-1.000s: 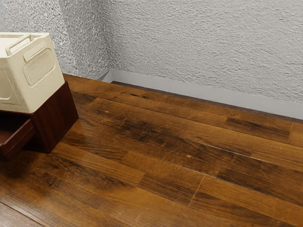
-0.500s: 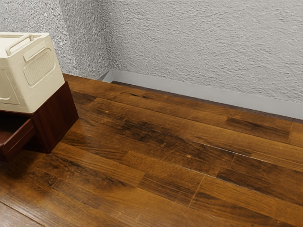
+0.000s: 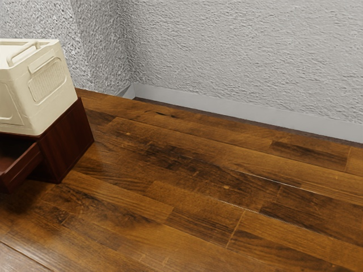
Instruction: Push the drawer handle with one arm to close the drawer
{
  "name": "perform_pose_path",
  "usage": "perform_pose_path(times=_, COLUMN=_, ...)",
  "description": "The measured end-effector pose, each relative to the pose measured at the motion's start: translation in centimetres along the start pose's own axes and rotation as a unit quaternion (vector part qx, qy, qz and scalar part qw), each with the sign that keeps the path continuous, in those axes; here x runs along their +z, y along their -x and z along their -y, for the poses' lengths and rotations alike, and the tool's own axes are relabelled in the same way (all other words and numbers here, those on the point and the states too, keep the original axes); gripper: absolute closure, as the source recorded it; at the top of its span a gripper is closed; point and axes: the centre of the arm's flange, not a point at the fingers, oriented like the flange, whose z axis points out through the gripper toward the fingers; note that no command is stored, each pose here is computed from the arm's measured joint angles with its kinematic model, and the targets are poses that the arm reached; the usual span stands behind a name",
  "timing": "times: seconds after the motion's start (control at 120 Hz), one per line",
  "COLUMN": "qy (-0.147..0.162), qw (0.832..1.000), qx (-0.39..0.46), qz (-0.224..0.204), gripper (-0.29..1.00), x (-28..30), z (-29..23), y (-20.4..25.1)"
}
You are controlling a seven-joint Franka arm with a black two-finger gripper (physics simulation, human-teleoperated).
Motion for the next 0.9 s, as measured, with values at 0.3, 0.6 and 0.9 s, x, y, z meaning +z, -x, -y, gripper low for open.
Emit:
perform_pose_path(times=0.3, qy=0.003, qw=1.0, qx=0.027, qz=0.016, gripper=0.79, x=4.1, z=-3.3, y=-1.2)
perform_pose_path(times=0.6, qy=0.016, qw=0.999, qx=0.026, qz=0.01, gripper=0.79, x=8.2, z=-5.9, y=-3.3)
perform_pose_path(times=0.9, qy=0.024, qw=0.999, qx=0.024, qz=-0.003, gripper=0.79, x=10.1, z=-6.9, y=-5.0)
